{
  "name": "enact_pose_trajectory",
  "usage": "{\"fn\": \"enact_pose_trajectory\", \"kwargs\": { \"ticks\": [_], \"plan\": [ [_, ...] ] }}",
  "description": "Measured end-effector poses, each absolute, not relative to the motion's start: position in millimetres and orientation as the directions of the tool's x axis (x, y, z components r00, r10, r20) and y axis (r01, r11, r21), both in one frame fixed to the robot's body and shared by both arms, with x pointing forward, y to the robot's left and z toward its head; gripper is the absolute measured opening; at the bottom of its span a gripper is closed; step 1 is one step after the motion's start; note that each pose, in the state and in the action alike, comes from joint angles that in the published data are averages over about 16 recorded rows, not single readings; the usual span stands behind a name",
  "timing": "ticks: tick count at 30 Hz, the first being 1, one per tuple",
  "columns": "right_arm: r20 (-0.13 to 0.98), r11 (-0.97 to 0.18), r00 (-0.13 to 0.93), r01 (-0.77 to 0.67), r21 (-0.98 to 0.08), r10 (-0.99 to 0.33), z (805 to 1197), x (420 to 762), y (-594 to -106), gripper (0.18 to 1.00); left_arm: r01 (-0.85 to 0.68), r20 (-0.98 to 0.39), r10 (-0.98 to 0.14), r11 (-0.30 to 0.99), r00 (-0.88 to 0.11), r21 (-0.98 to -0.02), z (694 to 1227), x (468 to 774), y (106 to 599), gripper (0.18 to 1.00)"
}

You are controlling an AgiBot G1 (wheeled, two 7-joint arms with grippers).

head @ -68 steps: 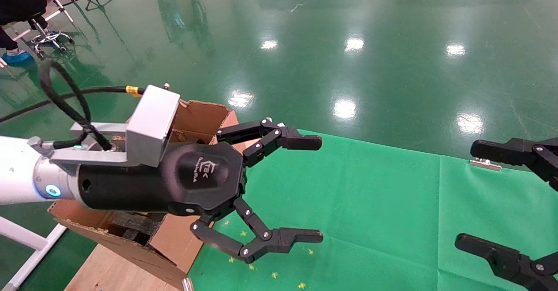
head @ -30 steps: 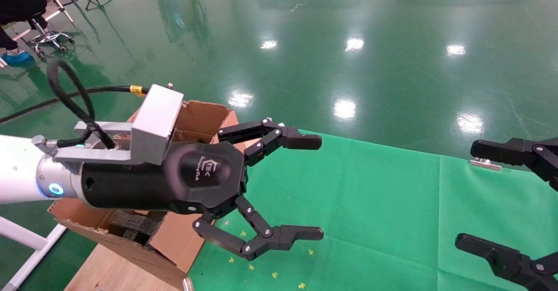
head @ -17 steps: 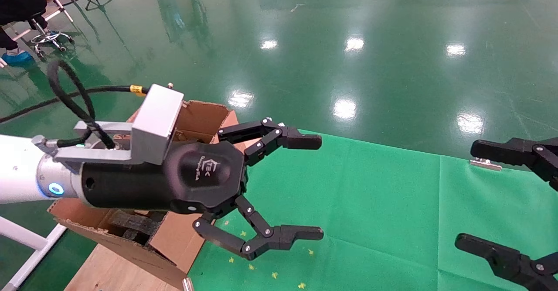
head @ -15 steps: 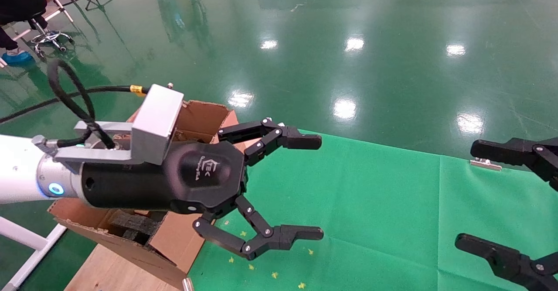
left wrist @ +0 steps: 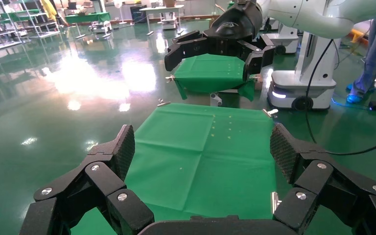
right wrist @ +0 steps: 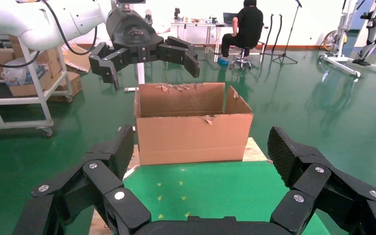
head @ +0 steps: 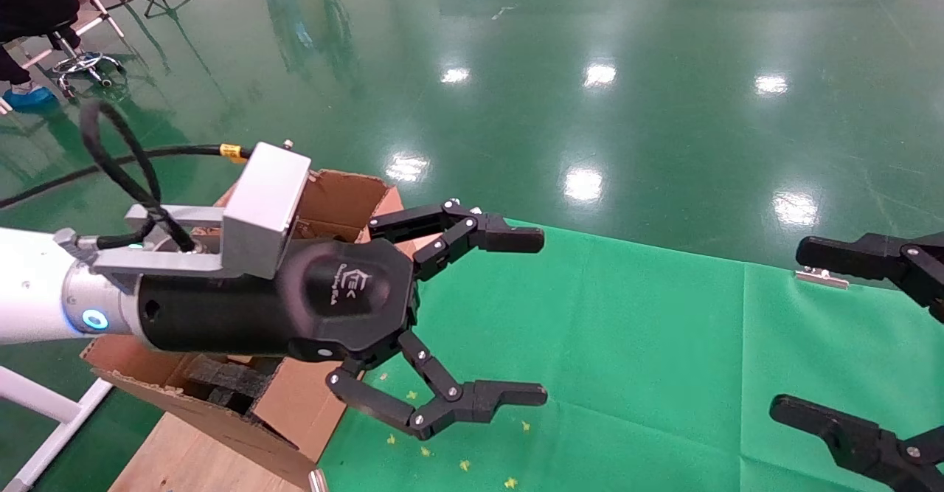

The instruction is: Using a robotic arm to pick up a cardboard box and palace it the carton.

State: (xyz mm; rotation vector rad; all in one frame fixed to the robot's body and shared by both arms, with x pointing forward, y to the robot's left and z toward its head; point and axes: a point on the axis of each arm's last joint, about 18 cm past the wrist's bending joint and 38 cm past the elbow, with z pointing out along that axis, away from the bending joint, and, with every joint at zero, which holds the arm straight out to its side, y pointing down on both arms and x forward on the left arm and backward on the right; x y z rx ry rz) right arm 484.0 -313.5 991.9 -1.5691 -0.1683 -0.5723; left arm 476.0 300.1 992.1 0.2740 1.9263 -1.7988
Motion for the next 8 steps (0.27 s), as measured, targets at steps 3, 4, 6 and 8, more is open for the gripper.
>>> {"fn": "enact_pose_trajectory", "kwargs": {
  "ticks": [3, 4, 6, 8],
  "plan": [
    [0.453, -0.097, 0.86, 0.443, -0.891, -0.235, 991.9, 484.0, -313.5, 1.001, 0.462, -0.475, -0.179, 0.113, -0.861, -0.88, 992.1, 476.0, 300.1, 1.001],
    [0.453, -0.097, 0.86, 0.443, -0.891, -0.235, 991.9, 484.0, -313.5, 1.001, 0.462, -0.475, -0.179, 0.113, -0.861, -0.88, 992.1, 476.0, 300.1, 1.001],
    [0.453, -0.097, 0.86, 0.443, -0.891, -0.235, 991.9, 484.0, -313.5, 1.001, 0.462, -0.475, -0.179, 0.113, -0.861, -0.88, 992.1, 476.0, 300.1, 1.001],
    [0.453, -0.097, 0.86, 0.443, -0.891, -0.235, 991.9, 484.0, -313.5, 1.001, 0.462, -0.475, -0.179, 0.113, -0.861, -0.88, 992.1, 476.0, 300.1, 1.001]
  ]
}}
